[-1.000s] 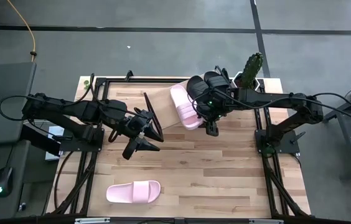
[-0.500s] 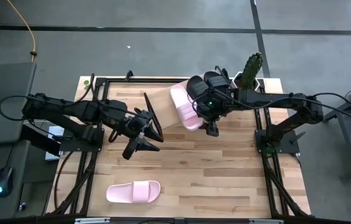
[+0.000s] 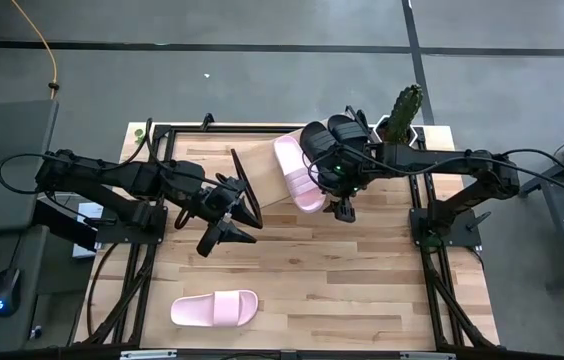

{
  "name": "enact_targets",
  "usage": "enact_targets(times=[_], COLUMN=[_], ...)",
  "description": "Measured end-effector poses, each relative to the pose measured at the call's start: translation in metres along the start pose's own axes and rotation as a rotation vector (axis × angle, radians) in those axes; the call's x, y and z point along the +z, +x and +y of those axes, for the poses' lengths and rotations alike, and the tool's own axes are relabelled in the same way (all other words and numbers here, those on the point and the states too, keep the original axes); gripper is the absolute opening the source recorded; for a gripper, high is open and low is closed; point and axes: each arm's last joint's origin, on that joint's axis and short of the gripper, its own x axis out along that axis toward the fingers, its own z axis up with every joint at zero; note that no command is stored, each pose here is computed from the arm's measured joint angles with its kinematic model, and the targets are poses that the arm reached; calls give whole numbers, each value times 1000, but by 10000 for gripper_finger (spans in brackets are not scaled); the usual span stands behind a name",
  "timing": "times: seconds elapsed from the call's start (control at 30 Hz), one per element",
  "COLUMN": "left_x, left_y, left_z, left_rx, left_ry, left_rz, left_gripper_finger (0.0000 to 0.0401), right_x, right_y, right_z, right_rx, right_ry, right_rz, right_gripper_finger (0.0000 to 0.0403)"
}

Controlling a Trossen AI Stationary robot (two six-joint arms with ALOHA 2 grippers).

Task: Pick and place slides into the shelf
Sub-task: Put the right pink slide on the shelf

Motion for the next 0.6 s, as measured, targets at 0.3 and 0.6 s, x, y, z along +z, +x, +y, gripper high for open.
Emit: enact_targets(times=[0.3, 0.6], left_x=[0, -6], left_y=[0, 0], left_z=[0, 3], left_rx=[0, 36], left_ry=[3, 44], left_rz=[0, 56], left_gripper_finger=[184, 184], right_x=[2, 17], right_y=[-6, -18], right_z=[4, 36], right_rx=[1, -18], right_ry=[-34, -213], right_rz=[-38, -231], right_gripper_finger=[266, 266])
